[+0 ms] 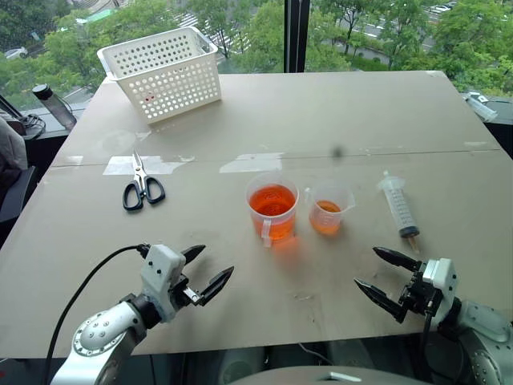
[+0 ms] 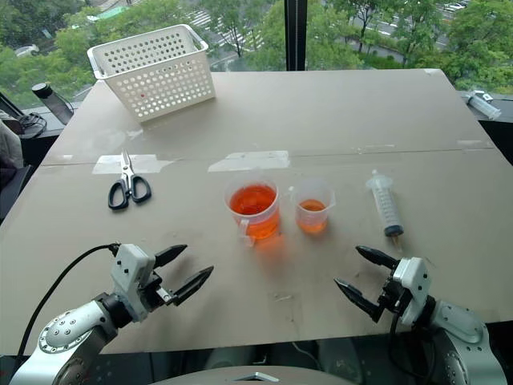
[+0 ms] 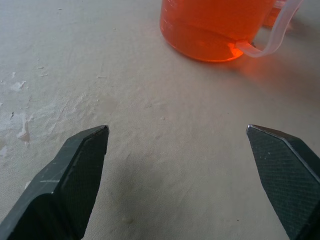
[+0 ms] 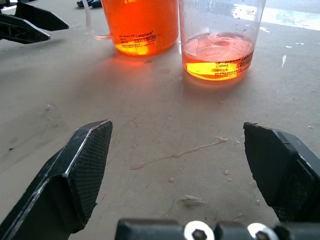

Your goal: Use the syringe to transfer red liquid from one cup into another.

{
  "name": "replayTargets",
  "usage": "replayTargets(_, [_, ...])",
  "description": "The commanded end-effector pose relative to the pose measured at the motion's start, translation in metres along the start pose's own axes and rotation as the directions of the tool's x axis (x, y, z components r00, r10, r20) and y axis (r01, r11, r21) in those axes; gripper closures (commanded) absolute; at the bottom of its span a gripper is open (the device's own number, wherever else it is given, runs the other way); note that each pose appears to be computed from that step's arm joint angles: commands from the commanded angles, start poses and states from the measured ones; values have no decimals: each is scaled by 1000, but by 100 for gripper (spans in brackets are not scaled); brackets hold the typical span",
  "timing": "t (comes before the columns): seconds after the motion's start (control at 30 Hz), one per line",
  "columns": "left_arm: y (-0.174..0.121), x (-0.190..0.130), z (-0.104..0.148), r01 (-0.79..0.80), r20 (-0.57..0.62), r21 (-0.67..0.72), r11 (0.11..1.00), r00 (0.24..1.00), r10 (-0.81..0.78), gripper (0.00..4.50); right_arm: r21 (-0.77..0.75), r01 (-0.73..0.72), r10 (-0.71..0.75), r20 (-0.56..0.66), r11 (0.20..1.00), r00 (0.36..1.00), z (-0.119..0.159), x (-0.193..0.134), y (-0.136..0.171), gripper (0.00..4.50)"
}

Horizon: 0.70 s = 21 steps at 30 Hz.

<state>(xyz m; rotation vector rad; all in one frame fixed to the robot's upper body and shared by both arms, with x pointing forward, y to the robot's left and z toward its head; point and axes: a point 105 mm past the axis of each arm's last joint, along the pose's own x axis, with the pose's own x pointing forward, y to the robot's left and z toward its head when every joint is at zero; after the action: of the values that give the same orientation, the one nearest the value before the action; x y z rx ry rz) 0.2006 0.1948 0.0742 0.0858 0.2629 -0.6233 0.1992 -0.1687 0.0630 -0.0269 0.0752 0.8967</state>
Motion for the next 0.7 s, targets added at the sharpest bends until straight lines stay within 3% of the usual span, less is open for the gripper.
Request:
replayTargets(0.03, [-2, -1, 3, 17, 9, 10, 1000, 1000, -17, 0, -28, 7, -7, 16, 1000, 1000, 8, -3, 0, 4])
replayTargets(0.7, [2, -5, 3, 43, 4, 26, 999, 999, -43, 0, -8, -51, 51, 6, 999, 999, 16, -1, 6, 4])
